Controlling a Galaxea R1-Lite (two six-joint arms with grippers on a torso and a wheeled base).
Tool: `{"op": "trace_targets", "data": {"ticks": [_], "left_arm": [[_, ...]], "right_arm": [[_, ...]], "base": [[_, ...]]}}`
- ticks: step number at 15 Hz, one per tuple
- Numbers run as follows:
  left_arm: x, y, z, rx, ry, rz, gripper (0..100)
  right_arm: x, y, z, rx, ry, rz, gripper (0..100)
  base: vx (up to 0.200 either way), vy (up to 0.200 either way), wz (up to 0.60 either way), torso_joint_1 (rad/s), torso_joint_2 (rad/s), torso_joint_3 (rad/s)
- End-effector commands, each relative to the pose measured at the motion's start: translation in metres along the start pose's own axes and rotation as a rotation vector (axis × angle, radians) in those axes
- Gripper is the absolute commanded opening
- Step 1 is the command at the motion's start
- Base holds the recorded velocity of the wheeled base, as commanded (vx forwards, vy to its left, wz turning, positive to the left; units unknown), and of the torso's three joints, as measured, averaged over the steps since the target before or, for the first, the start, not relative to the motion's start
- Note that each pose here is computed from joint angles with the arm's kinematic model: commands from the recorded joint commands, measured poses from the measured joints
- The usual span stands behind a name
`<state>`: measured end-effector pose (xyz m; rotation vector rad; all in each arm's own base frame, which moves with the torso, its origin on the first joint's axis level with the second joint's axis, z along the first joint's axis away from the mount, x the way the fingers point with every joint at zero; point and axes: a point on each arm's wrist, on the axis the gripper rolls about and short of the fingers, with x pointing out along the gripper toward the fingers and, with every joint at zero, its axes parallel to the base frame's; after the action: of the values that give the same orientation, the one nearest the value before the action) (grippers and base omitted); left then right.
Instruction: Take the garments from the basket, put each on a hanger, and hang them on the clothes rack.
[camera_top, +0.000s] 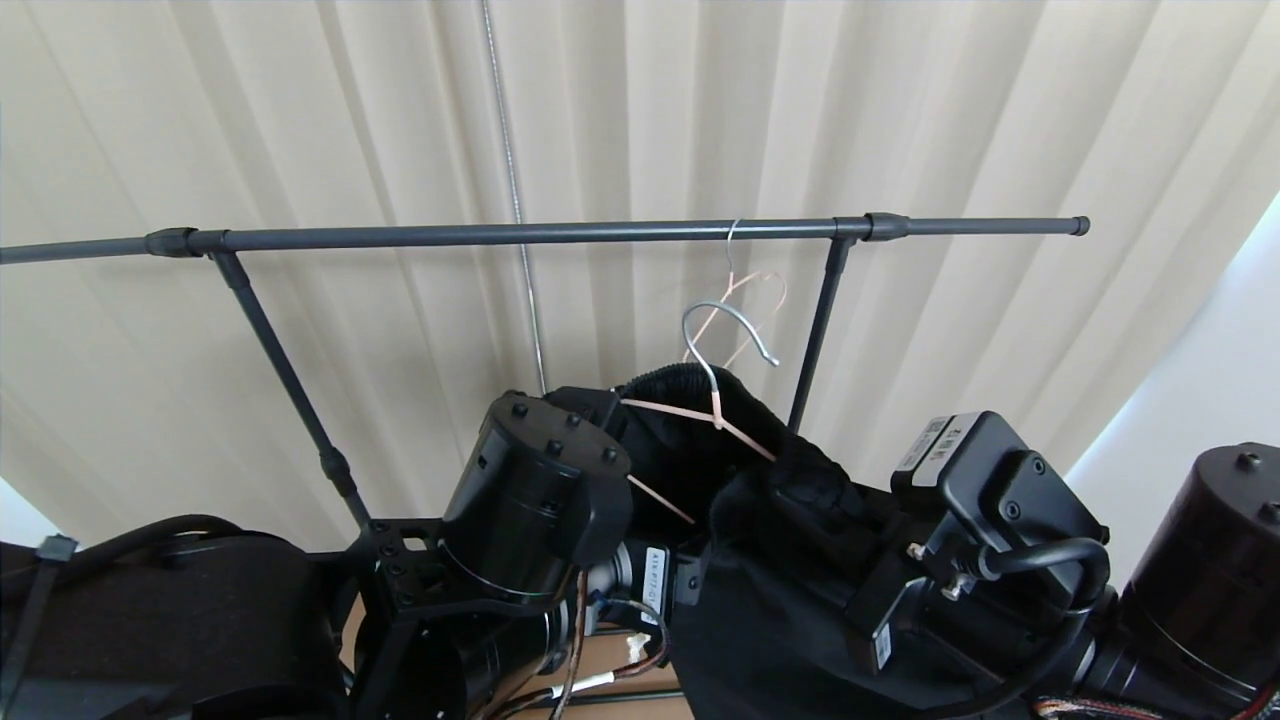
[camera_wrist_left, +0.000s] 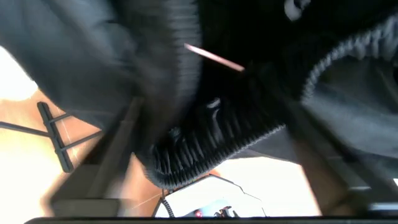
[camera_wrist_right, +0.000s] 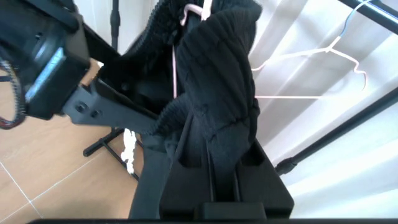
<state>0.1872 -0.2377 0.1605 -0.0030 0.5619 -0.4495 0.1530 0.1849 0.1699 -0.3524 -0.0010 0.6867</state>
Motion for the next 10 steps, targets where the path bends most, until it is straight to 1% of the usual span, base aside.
{"op": "trace_targets", "data": {"ticks": [1, 3, 5, 7, 10], "left_arm": [[-0.005, 0.000, 0.002, 0.000, -0.015, -0.002, 100], [-0.012, 0.001, 0.002, 0.016, -0.024, -0.006, 100], [-0.025, 0.001, 0.003, 0.025, -0.042, -0.028, 100], [-0.039, 0.005, 0.002, 0.068, -0.060, -0.039, 100], [-0.051, 0.012, -0.004, 0.158, -0.063, -0.041, 100]], "right_arm": [[0.000, 0.001, 0.001, 0.000, -0.004, 0.004, 0], [0.000, 0.001, 0.001, 0.000, -0.004, 0.004, 0], [0.001, 0.001, 0.001, 0.002, -0.012, 0.027, 0], [0.002, -0.004, 0.001, 0.006, -0.012, 0.017, 0], [0.005, -0.009, -0.001, 0.009, -0.008, 0.004, 0]], "base": [[0.000, 0.000, 0.00, 0.000, 0.00, 0.000], [0.000, 0.000, 0.00, 0.000, 0.00, 0.000], [0.000, 0.000, 0.00, 0.000, 0.00, 0.000], [0.000, 0.000, 0.00, 0.000, 0.00, 0.000], [0.000, 0.000, 0.00, 0.000, 0.00, 0.000]]}}
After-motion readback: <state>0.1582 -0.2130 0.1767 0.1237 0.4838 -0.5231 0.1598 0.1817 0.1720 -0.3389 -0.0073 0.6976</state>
